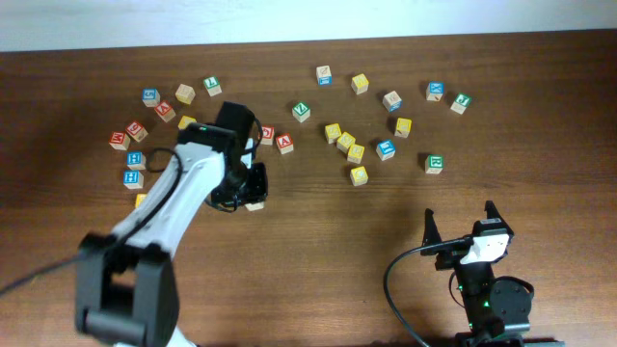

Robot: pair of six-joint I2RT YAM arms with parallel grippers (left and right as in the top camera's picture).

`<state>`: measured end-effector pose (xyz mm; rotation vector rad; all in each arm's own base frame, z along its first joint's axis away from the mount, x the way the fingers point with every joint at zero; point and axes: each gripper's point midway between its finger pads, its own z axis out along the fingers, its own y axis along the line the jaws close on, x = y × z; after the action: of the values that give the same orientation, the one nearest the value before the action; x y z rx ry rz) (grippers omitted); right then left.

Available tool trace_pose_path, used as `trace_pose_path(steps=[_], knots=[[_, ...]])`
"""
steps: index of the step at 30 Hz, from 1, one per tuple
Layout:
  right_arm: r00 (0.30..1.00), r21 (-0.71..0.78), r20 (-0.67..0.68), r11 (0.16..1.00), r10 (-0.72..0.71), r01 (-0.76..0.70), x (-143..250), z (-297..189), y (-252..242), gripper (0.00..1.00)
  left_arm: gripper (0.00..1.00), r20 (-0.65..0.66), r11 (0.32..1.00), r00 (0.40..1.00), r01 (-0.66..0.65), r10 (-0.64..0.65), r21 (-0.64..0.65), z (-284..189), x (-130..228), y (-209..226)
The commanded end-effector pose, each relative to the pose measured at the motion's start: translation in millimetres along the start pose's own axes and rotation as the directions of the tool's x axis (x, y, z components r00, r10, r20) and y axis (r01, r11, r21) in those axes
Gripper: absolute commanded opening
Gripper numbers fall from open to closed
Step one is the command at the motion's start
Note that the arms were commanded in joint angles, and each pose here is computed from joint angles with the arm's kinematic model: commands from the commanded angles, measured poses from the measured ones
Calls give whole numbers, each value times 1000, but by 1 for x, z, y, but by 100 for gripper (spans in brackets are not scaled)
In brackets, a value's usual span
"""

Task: Spell out ICRA
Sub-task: 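Grasp the red I block with the left gripper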

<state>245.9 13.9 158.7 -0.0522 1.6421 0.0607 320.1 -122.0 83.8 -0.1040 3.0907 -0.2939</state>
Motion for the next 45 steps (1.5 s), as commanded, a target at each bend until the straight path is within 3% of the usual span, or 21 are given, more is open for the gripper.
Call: trace_pose_path(steps=[1, 4, 6, 9, 12, 14, 18, 22, 26, 39, 45], knots=[[1000, 4, -4, 1000, 11, -11, 2, 0, -1, 98, 21, 237, 977, 968, -121, 78, 173, -104, 2, -37], [1000, 4, -4, 1000, 11, -11, 2, 0, -1, 98, 21, 381, 965, 922, -158, 69, 209, -167, 34, -36], [1000, 4, -3, 1000, 11, -11, 2, 0, -1, 98, 19, 366, 967, 929, -144, 60, 209, -177, 58, -29], [1000, 4, -3, 1000, 11, -11, 2, 0, -1, 98, 17, 222, 980, 975, -71, 29, 186, -148, 88, -18], [1000, 4, -4, 1000, 11, -11, 2, 0, -1, 99, 17, 125, 987, 992, -7, -14, 163, -88, 102, -22], [1000, 4, -3, 1000, 11, -11, 2, 0, -1, 98, 17, 122, 988, 992, 14, -33, 151, -46, 102, -29], [1000, 4, -3, 1000, 11, -11, 2, 0, -1, 98, 17, 166, 1000, 986, 22, -21, -3, 1, 87, -24], [1000, 4, -3, 1000, 11, -11, 2, 0, -1, 98, 18, 97, 998, 995, -20, 26, -67, 56, 84, -39], [1000, 4, -4, 1000, 11, -11, 2, 0, -1, 98, 20, 82, 982, 997, 20, -4, -190, 90, 79, -20], [1000, 4, -4, 1000, 11, -11, 2, 0, -1, 99, 28, 156, 979, 987, -14, 46, -202, 92, 60, -24], [1000, 4, -3, 1000, 11, -11, 2, 0, -1, 98, 29, 148, 986, 985, -70, 92, -148, 94, 60, -38]])
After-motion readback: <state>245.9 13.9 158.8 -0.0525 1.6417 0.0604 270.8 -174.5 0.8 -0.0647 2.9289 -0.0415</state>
